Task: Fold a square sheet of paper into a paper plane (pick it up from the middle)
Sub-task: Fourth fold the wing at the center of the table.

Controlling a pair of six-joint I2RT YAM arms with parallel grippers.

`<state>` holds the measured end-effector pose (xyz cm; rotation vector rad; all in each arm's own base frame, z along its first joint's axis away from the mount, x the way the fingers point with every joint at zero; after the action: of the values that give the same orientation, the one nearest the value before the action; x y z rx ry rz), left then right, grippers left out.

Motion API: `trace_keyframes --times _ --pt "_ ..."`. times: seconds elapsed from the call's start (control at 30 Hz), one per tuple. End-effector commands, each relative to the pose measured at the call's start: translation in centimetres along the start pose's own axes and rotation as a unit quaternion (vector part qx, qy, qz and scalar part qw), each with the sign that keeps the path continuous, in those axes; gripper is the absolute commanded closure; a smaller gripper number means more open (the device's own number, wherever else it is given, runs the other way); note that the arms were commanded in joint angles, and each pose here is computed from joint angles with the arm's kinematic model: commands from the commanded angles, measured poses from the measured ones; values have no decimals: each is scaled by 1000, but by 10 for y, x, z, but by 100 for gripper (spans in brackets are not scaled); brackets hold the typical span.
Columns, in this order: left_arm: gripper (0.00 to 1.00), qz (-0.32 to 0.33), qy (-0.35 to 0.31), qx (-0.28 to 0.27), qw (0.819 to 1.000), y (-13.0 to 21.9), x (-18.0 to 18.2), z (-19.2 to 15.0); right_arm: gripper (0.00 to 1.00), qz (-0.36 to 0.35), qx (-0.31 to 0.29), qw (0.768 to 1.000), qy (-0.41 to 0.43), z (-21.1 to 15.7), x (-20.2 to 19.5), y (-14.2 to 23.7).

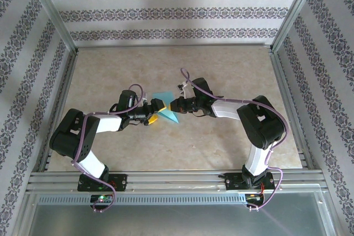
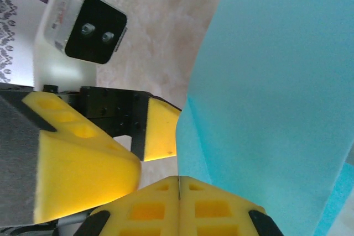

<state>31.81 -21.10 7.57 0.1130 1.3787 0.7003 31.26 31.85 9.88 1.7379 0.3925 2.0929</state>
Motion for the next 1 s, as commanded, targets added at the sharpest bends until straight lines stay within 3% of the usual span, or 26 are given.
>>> trace_keyframes --times 0.0,0.53,0.97 --pt "5 -24 -21 -20 999 5 -12 10 95 23 0 1000 1 1 12 7" --pt "7 -69 -63 -28 995 -7 -24 23 93 30 21 999 -30 -9 9 6" --pt "13 -57 -66 -27 996 -12 -13 23 88 -53 15 995 -86 -9 -42 -4"
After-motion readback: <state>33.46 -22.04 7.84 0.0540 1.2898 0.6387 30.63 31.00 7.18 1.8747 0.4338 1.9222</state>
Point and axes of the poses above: each hand's point on the last joint's axis, 136 mm out from that joint toward the fingers, its own y axis back along the fingers, its own x axis along the line the jaws close on, z = x × y, the point moved 1 cm from there along y, back along the fingers, and after that the axes turned 10 degrees about -y, right-handed, at the moved point
